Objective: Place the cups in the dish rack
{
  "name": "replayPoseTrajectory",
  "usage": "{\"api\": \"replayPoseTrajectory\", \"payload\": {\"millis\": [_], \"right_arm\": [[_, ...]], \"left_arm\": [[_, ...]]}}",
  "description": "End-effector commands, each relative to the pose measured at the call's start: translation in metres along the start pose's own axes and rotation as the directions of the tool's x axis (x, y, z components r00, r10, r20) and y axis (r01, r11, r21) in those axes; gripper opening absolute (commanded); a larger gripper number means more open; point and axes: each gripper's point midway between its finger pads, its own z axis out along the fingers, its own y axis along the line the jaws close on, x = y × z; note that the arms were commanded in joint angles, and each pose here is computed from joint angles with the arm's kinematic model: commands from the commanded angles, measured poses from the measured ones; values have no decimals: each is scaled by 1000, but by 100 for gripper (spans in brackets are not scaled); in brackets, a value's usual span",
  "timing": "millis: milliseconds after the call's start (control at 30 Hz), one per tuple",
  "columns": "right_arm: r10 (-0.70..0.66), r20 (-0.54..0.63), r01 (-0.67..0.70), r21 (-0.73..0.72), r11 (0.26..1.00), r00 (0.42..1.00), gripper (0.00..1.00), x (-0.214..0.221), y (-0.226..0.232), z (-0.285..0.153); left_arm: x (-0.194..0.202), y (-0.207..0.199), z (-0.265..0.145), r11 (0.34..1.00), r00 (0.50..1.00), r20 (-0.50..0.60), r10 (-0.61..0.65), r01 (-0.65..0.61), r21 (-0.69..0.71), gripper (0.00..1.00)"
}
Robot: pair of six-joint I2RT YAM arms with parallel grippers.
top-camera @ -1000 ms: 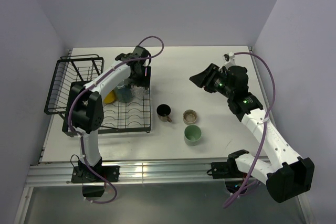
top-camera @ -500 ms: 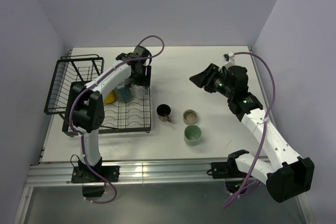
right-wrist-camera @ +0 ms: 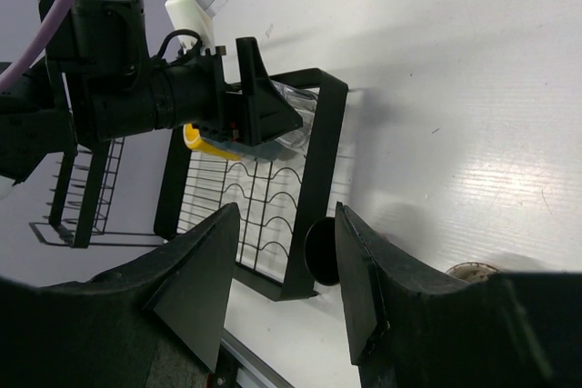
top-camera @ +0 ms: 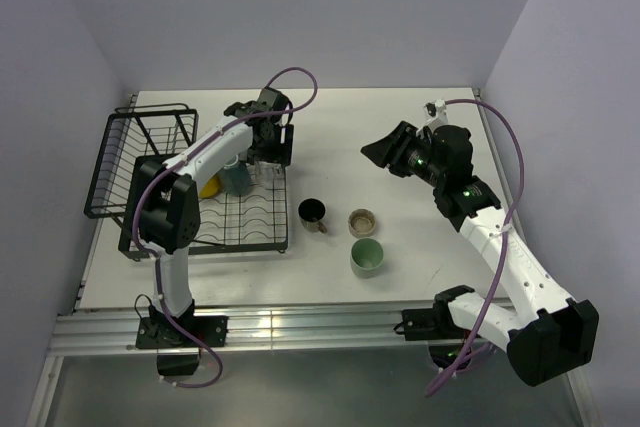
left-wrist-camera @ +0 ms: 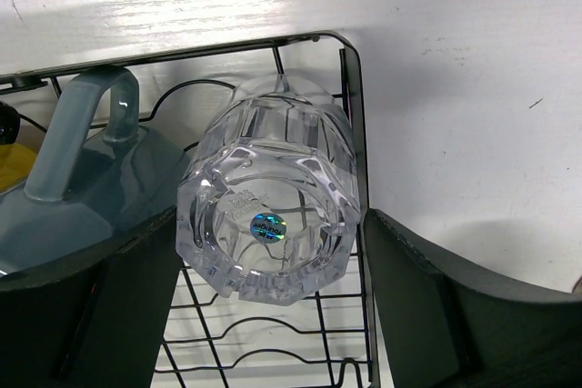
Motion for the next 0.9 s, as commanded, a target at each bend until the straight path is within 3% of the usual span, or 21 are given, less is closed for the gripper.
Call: {"api": "replayPoseTrajectory", "payload": {"millis": [0,433,667,867], "right_arm": [[-23,24,23,1,1000,999,54,-7,0,0],[-35,29,35,15,999,999,54,-9,-1,-1],[-47,26,46,31,998,999,54,-8,-3,-3],[-114,-22,115,68,991,993,54,12,4,-7]], "left_arm": [[-16,-1,-6,1000,998,60,2,-2,-7,84],[-50,-2,-45,999,985,175,7,1,-42,84],[-75,-12,-100,1000,957,290,10,-3,-23,84],[-81,-23,-169,997,906,421,-45,13,78,84]]}}
